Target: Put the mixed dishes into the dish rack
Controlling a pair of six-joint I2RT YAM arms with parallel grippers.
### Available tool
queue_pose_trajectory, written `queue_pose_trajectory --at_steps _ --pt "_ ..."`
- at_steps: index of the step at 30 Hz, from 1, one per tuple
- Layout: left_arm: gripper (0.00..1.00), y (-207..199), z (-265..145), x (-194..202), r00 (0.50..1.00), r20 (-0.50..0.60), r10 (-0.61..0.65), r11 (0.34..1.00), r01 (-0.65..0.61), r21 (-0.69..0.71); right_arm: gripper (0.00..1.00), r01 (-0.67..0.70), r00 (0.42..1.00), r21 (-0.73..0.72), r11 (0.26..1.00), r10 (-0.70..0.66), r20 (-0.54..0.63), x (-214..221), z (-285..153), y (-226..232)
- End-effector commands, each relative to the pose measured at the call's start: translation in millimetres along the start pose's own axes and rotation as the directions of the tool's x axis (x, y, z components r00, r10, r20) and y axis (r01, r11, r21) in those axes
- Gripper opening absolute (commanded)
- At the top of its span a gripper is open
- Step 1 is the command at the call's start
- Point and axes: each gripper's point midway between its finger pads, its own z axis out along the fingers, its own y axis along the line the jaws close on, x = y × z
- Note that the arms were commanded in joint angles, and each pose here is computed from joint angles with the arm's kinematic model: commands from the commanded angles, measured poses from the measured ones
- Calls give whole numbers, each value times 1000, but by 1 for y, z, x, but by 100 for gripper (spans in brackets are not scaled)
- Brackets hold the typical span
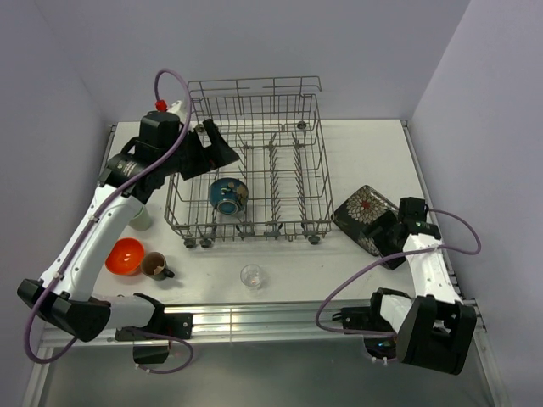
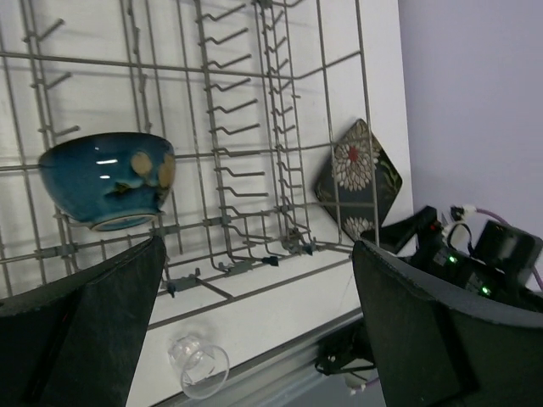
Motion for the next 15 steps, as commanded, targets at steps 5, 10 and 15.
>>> queue_pose_trajectory --at_steps 5,10,15 --pt "99 -45 -6 -17 996 43 77 990 -81 112 93 -96 994 -18 995 97 47 -12 34 -1" --pt "99 -50 -4 -19 996 36 79 990 -83 118 89 -136 985 -41 990 140 97 -27 47 -7" --pt "99 -47 -4 -17 997 28 72 992 -74 105 82 -198 972 -63 978 204 116 -34 58 -12"
